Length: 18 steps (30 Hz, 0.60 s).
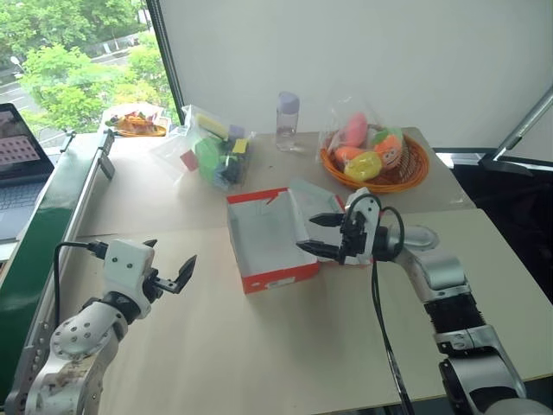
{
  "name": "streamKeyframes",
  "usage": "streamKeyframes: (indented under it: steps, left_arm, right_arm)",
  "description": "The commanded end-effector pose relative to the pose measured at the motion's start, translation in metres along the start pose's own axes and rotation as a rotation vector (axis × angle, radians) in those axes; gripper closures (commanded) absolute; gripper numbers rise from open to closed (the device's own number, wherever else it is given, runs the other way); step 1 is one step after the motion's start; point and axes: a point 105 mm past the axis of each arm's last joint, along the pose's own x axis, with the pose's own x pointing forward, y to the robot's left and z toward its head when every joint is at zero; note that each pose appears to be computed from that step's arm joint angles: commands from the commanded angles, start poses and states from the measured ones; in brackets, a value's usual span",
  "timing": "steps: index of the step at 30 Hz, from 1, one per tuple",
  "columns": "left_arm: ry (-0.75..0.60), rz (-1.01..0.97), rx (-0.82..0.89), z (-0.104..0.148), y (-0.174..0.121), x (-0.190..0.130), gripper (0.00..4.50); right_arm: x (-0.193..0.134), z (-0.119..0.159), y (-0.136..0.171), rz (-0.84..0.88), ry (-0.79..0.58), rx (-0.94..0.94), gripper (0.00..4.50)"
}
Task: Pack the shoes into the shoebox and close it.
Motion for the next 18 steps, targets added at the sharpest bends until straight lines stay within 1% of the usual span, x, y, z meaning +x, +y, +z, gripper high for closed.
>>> streamKeyframes:
  steps: [1,6,9,10,14,18]
  left_arm:
    - [-0.038,0.020,0.027,0.009,0.004,0.001,0.00]
    - [-0.027,0.163,-0.031,0.003,0.025,-0.002,0.00]
    - [0.008,0.428,-0.070,-0.011,0.065,-0.025,0.00]
    - [0.011,0.485,-0.075,-0.014,0.073,-0.032,0.00]
    - [-0.028,0.722,-0.062,-0.010,0.103,-0.067,0.00]
    - [-0.044,0.835,-0.055,-0.009,0.114,-0.085,0.00]
  right_arm:
    - [-0.002,0.017,-0.005,-0.044,-0.049,-0.050,0.09]
    - [0.008,0.023,-0.012,-0.088,-0.072,-0.080,0.09]
    - [0.020,0.040,-0.025,-0.164,-0.156,-0.137,0.09]
    - [0.023,0.044,-0.027,-0.169,-0.171,-0.145,0.09]
    - [0.046,0.052,-0.011,0.002,-0.182,-0.111,0.09]
    - [0.059,0.054,-0.001,0.085,-0.184,-0.090,0.09]
